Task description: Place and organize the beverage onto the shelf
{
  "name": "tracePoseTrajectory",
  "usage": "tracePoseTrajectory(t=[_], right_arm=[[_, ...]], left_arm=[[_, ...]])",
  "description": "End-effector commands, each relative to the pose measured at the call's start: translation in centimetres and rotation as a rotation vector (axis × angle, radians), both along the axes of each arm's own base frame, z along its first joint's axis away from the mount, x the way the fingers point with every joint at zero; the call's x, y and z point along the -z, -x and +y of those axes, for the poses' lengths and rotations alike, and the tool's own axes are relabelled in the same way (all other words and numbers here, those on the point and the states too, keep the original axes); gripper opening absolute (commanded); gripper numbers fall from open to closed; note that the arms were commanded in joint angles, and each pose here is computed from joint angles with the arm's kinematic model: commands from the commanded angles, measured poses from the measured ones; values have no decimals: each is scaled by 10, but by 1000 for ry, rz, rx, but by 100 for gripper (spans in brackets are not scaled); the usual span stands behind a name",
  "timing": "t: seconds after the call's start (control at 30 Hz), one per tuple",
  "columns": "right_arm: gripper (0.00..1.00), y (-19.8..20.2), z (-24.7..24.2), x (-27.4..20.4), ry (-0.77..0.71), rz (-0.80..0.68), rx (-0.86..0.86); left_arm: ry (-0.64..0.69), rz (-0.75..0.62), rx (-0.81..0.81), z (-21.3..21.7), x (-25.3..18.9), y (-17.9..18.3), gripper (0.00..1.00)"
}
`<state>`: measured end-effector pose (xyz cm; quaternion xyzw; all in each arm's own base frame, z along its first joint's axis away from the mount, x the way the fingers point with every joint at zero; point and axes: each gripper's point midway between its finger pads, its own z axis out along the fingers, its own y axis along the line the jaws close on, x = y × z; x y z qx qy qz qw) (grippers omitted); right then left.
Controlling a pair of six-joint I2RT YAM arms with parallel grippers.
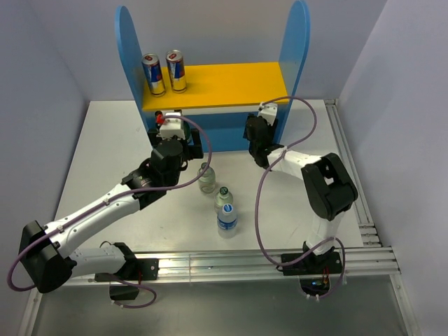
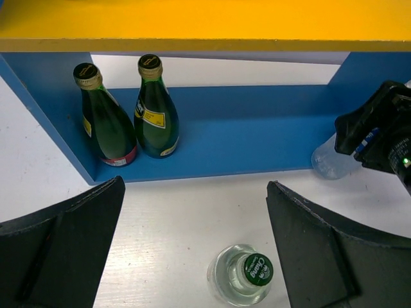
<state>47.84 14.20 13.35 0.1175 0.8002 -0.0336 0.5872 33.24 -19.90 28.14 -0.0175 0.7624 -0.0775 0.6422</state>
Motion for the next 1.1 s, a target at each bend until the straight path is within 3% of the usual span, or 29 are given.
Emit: tracePoseTrajectory(t=[0.0,0.87,1.07], right_arm=[[0,-37,-16,-47,-46,-159,77],[0,-88,-34,-49,-61,-292,229],[0,-90,-39,-68,-109,-395,262]], left_arm=[[20,-33,-4,0,-11,0,99],[10,-25,-6,-1,-4,1,100],[4,-23,-8,-1,-1,0,99]])
